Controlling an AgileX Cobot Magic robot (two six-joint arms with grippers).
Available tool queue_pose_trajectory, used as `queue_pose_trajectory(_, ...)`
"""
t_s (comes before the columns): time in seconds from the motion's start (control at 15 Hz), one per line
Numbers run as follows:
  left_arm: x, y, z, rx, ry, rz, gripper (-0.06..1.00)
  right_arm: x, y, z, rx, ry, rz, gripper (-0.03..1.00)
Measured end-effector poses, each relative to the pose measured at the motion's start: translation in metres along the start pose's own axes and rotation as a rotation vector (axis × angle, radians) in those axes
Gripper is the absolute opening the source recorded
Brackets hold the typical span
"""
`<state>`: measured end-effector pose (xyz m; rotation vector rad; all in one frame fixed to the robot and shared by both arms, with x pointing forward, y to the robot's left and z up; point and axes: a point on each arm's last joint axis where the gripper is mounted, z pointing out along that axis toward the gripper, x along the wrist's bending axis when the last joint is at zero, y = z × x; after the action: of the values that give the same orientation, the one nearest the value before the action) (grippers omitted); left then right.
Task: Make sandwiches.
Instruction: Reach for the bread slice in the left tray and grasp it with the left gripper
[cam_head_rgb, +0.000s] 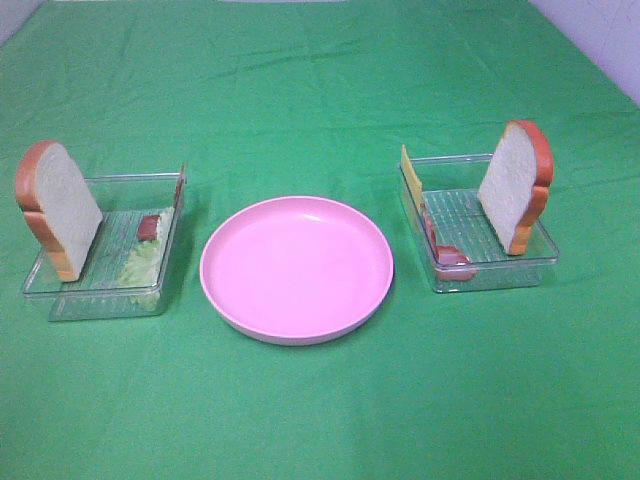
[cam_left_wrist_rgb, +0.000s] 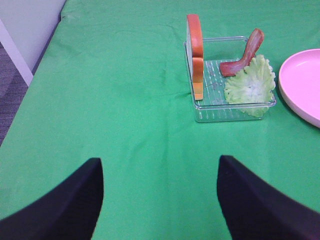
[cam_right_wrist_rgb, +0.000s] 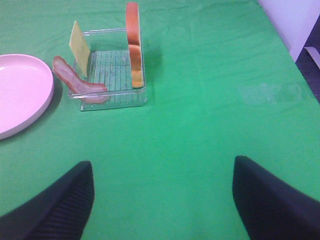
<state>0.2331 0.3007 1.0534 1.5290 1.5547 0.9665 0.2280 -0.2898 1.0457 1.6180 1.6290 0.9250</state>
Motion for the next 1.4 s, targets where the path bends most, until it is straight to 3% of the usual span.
queue_pose_trajectory(1.4, 0.0001, 0.0, 0.0, 0.0, 0.001, 0.0, 0.62, 0.0, 0.0, 0.0, 0.0, 0.0, 0.0, 0.73)
